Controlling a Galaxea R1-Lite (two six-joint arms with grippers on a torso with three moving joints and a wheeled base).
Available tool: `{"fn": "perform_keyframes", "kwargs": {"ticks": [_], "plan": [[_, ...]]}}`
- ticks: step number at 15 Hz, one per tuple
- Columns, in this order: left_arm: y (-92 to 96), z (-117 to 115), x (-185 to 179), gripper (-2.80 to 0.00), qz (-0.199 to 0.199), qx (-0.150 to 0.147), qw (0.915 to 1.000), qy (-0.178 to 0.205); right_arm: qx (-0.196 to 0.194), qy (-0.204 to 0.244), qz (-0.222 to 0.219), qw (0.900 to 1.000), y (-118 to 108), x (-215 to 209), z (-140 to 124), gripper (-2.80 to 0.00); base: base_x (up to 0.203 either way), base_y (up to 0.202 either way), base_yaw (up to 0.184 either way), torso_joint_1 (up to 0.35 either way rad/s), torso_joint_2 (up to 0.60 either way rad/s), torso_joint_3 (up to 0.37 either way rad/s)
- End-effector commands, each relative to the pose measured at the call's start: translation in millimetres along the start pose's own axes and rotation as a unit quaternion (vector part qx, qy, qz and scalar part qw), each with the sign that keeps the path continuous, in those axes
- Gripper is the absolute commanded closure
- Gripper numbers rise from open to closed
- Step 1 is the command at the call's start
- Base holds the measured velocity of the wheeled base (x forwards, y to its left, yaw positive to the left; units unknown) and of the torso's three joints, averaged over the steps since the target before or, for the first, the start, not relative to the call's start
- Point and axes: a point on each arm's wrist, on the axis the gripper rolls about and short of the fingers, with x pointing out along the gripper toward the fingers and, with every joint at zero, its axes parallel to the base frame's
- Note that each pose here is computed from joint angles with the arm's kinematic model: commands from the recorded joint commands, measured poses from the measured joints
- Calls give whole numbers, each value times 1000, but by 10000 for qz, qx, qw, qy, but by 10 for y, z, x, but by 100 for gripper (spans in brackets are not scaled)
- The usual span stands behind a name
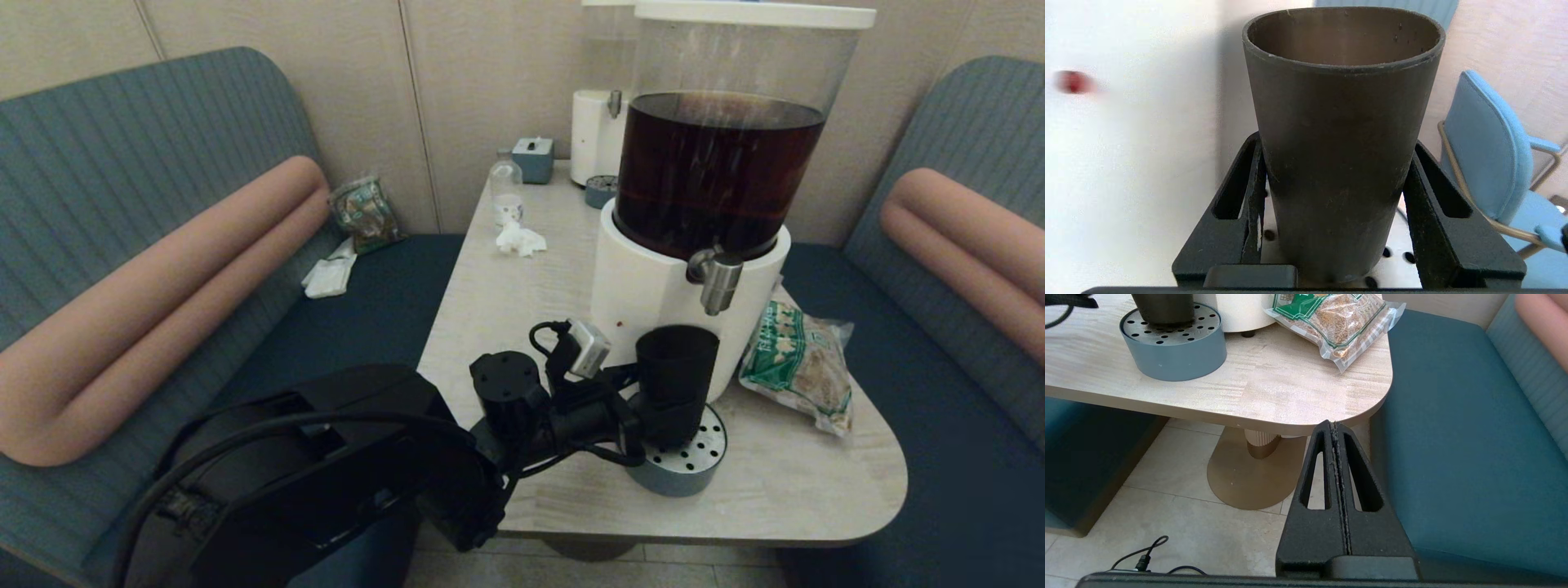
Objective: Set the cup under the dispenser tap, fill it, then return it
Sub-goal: Place it under the water dispenser
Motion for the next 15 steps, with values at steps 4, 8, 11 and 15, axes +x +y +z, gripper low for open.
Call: {"fn": "perform_keyframes", "kwargs": {"ticks": [4, 8, 11, 15], "plan": [[-73, -72, 6, 0, -83, -85, 9999, 88, -3, 7, 0, 10000, 0, 1, 0, 0, 0, 0, 0, 0, 0, 0], [-92, -40, 8, -280, -96, -88, 9999, 51, -3, 7, 1, 10000, 0, 1, 0, 0, 0, 0, 0, 0, 0, 0], [-106, -48, -4, -280, -98, -109, 9999, 83, -3, 7, 7, 10000, 0, 1, 0, 0, 0, 0, 0, 0, 0, 0], [-136, -28, -61, -280, -85, -137, 9997, 164, -3, 7, 1, 10000, 0, 1, 0, 0, 0, 0, 0, 0, 0, 0]]}}
